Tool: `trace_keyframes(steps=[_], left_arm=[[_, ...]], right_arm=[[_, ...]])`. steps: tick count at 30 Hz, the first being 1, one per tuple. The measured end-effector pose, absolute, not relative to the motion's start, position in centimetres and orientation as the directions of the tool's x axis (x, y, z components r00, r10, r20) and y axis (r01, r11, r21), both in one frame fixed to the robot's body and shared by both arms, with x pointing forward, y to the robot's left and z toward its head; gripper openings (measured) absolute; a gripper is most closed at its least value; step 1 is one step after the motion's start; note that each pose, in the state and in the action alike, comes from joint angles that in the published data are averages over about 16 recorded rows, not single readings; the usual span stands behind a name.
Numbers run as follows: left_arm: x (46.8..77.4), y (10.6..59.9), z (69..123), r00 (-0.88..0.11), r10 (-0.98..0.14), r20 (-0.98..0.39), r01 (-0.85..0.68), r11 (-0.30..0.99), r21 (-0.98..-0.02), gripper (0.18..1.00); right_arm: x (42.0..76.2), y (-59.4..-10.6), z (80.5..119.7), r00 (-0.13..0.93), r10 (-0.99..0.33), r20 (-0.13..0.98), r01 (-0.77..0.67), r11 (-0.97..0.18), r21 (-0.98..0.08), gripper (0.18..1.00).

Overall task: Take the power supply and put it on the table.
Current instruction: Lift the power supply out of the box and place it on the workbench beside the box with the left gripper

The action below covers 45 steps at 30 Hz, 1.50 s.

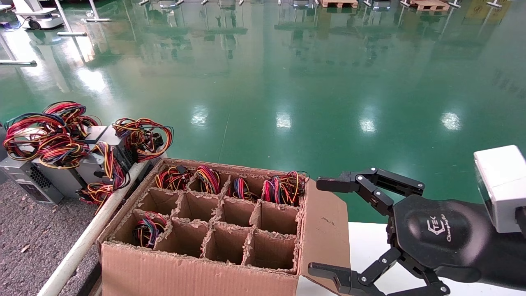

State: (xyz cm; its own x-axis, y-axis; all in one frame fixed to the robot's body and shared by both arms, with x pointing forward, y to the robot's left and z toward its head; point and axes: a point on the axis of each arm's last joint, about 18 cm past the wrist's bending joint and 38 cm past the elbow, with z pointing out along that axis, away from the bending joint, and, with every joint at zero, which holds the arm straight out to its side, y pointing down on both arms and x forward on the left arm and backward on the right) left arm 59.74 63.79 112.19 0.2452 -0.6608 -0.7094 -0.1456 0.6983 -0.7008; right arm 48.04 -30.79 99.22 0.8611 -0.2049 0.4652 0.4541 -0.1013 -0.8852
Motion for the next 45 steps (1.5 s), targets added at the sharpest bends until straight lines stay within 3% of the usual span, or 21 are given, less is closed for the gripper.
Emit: trace_keyframes(steps=[45], left_arm=[[59.1, 61.8, 110.1, 0.07, -0.77, -0.634, -0.167, 0.618, -0.768, 0.204]], right_arm=[[48.0, -30.8, 99.2, 0.861, -0.205, 0.465, 0.454, -0.101, -0.885, 1.0]])
